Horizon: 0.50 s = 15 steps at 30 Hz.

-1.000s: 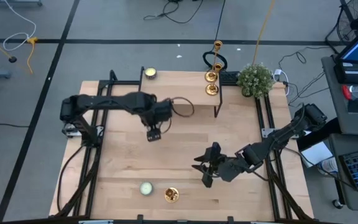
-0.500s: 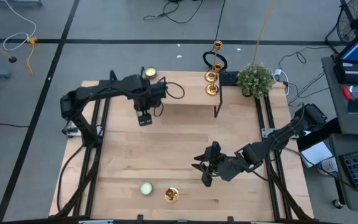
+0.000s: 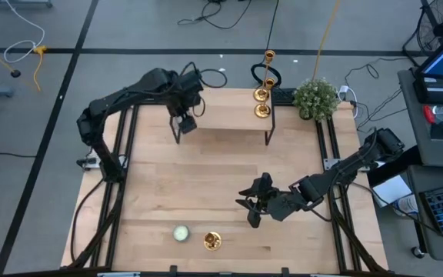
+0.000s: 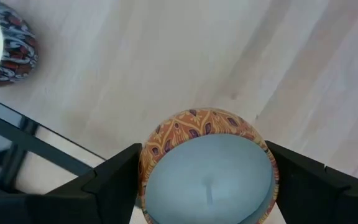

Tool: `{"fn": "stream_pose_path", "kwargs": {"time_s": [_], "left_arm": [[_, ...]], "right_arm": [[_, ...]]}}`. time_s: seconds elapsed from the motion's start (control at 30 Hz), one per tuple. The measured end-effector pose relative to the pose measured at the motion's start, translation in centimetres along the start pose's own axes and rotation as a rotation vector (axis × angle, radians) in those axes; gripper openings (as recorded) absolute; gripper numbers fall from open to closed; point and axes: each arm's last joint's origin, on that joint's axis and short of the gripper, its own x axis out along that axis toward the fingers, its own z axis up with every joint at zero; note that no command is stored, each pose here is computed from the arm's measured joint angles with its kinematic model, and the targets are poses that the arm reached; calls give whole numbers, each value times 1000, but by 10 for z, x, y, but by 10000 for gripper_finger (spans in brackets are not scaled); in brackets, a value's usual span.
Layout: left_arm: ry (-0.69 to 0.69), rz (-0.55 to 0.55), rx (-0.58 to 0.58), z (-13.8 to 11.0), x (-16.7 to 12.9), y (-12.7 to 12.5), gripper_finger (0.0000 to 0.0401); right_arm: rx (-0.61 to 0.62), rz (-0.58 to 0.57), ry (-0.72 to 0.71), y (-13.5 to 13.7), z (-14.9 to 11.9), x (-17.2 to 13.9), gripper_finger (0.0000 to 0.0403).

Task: Pick & Place candle stick holders
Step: Put the yellow patterned scented candle on the shelf aligned with the black patterned scented candle

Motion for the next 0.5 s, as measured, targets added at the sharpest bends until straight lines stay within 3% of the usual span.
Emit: {"fn": "stream_pose_path", "kwargs": {"time_s": [0.3, 0.5], "left_arm": [[49, -64, -322, 52, 31, 3, 300], [91, -47, -376, 70, 39, 8, 317]], "right_arm": [[-18, 19, -18, 2, 3, 0, 144], [-26, 27, -14, 3, 1, -1, 144]]}}
